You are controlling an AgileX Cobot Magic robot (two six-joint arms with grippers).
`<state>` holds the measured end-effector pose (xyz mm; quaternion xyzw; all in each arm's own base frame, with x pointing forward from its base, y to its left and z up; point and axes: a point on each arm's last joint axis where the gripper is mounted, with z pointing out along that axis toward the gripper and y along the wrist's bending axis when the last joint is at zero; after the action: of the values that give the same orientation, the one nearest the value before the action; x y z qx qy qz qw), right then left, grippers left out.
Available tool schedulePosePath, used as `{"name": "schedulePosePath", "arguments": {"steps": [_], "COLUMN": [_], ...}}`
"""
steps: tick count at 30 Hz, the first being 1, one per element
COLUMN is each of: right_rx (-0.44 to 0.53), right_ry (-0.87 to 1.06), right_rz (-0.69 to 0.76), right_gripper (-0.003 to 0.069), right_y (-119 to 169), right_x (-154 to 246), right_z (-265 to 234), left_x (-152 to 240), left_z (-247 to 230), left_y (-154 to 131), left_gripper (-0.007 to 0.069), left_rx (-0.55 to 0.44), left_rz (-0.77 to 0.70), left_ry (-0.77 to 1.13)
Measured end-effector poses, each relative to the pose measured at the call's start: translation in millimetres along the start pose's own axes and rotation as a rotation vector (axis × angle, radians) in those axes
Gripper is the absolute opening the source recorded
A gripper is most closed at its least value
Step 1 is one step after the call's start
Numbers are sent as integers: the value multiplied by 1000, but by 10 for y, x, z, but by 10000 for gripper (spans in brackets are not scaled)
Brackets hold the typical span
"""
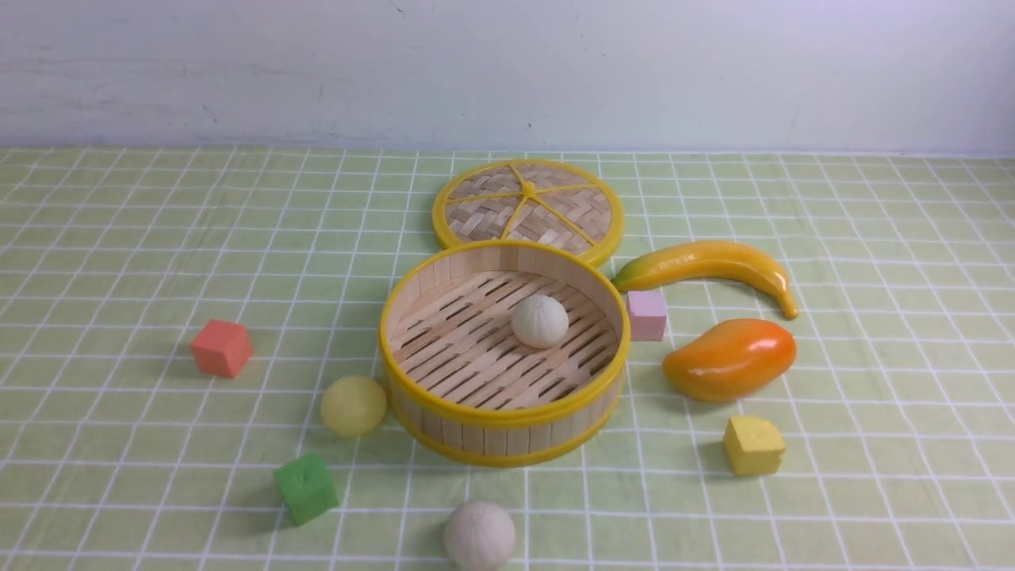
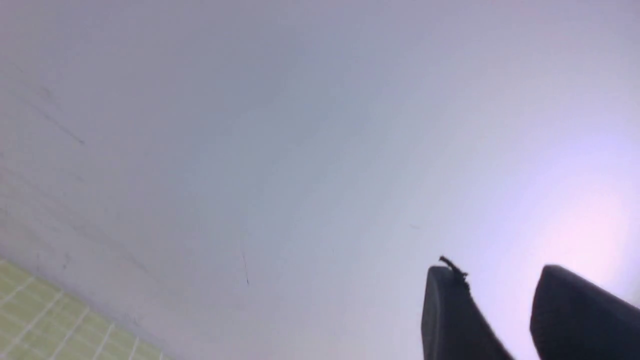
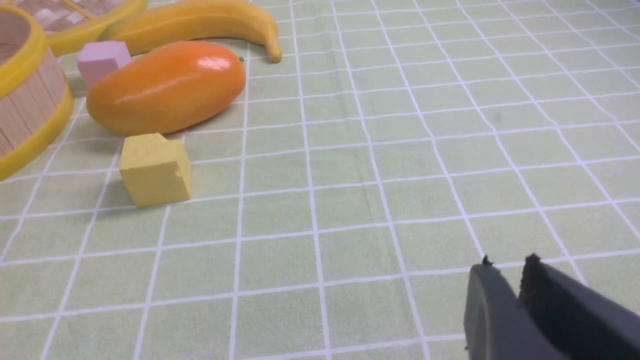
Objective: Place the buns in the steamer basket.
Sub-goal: Use the left arm to grab a steamed stuffed bun
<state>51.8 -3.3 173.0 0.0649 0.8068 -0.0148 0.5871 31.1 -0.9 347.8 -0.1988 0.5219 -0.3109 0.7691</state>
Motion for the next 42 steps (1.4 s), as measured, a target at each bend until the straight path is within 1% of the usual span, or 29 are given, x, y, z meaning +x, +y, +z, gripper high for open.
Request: {"name": "schedulePosePath", "arguments": {"steps": [2,4,6,7,8,9,10,12,13,14,16,19,21,22,23,24,25,26,30,31,33,34,35,38,42], "right_rx": [0,0,0,0,0,0,0,0,0,0,0,0,0,0,0,0,0,0,0,0,0,0,0,0,0], "right_ry": [0,0,0,0,0,0,0,0,0,0,0,0,0,0,0,0,0,0,0,0,0,0,0,0,0], "right_rz": [0,0,0,0,0,0,0,0,0,0,0,0,0,0,0,0,0,0,0,0,0,0,0,0,0], "right_gripper": [101,102,104,106,106,108,109,113,113,115,117,122,125,125,127,128,128,130,137,137,139,139,142,148,152], "right_y": [0,0,0,0,0,0,0,0,0,0,0,0,0,0,0,0,0,0,0,0,0,0,0,0,0], "right_x": [0,0,0,0,0,0,0,0,0,0,0,0,0,0,0,0,0,0,0,0,0,0,0,0,0], "right_z": [0,0,0,0,0,0,0,0,0,0,0,0,0,0,0,0,0,0,0,0,0,0,0,0,0], "left_x": [-90,-85,-52,7,49,66,137,242,254,351,481,667,770,770,820,883,910,1002,1325,1413,1668,1688,1840,2071,2296], "left_z": [171,284,416,524,587,611,706,826,836,912,1009,1192,1347,1344,1408,1498,1518,1585,1645,1637,1593,1589,1561,1545,1580], "left_y": [-143,-169,-175,-125,-82,-65,6,90,98,156,218,248,224,220,212,177,180,165,77,48,-60,-69,-142,-258,-419], "left_gripper": [238,238,238,238,238,238,238,238,238,238,238,238,238,238,238,238,238,238,238,238,238,238,238,238,238], "left_rx": [-63,-112,-185,-244,-274,-284,-324,-368,-373,-409,-434,-425,-369,-361,-316,-230,-214,-157,-88,-84,-90,-92,-114,-178,-244], "left_rz": [-21,-22,5,58,89,95,114,101,99,86,70,34,17,16,18,17,14,-4,21,36,118,127,196,318,417], "left_ry": [136,226,358,450,495,510,563,633,644,717,844,1052,1178,1191,1247,1347,1364,1431,1583,1614,1703,1710,1754,1793,1781]}}
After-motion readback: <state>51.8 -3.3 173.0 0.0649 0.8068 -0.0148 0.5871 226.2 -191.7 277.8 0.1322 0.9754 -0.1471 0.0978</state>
